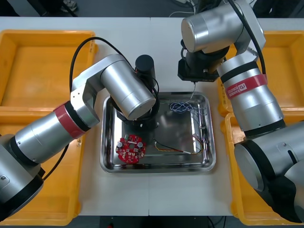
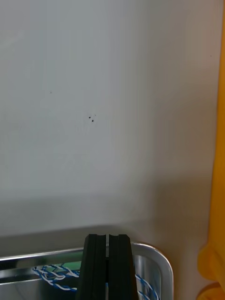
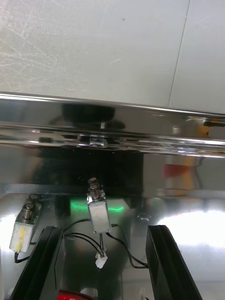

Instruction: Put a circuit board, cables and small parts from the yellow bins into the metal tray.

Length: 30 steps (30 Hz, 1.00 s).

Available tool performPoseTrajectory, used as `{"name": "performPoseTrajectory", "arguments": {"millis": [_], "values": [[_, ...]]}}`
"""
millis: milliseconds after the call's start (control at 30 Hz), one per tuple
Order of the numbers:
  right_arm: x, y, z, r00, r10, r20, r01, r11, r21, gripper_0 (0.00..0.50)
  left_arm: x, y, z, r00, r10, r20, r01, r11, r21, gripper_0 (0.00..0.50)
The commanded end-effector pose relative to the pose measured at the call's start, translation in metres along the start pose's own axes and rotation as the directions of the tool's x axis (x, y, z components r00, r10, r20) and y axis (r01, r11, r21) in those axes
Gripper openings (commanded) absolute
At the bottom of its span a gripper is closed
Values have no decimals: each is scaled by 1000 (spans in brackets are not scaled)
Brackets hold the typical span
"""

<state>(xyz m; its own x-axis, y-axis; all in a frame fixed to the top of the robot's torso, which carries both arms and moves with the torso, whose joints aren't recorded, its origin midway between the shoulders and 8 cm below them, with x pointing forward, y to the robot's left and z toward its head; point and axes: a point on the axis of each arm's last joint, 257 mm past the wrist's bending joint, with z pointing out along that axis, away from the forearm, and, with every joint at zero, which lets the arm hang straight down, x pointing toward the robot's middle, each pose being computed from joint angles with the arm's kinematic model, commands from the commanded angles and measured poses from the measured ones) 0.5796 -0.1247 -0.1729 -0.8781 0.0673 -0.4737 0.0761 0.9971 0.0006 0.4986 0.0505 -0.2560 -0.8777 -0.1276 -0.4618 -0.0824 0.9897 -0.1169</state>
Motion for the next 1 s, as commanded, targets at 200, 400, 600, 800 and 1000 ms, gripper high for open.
{"name": "performPoseTrajectory", "arguments": {"millis": [200, 400, 600, 800, 1000], "values": [[25, 4, -18, 999, -39, 18, 40, 998, -46, 0, -8, 21, -57, 999, 52, 0, -52, 999, -12, 500], [47, 4, -14, 999, -43, -15, 42, 997, -66, 0, -13, 38, -84, 999, 50, -11, -50, 999, -16, 500], [64, 8, -8, 997, -69, -31, 67, 996, -54, 0, -24, 60, -109, 999, 44, -13, -44, 999, -20, 500], [79, 6, 0, 995, -92, -39, 91, 995, -32, 0, -41, 90, -132, 999, 43, -13, -43, 999, -32, 500], [84, 7, 3, 994, -101, -44, 100, 995, -25, 8, -60, 116, -146, 996, 85, 8, -85, 996, -40, 500]]}}
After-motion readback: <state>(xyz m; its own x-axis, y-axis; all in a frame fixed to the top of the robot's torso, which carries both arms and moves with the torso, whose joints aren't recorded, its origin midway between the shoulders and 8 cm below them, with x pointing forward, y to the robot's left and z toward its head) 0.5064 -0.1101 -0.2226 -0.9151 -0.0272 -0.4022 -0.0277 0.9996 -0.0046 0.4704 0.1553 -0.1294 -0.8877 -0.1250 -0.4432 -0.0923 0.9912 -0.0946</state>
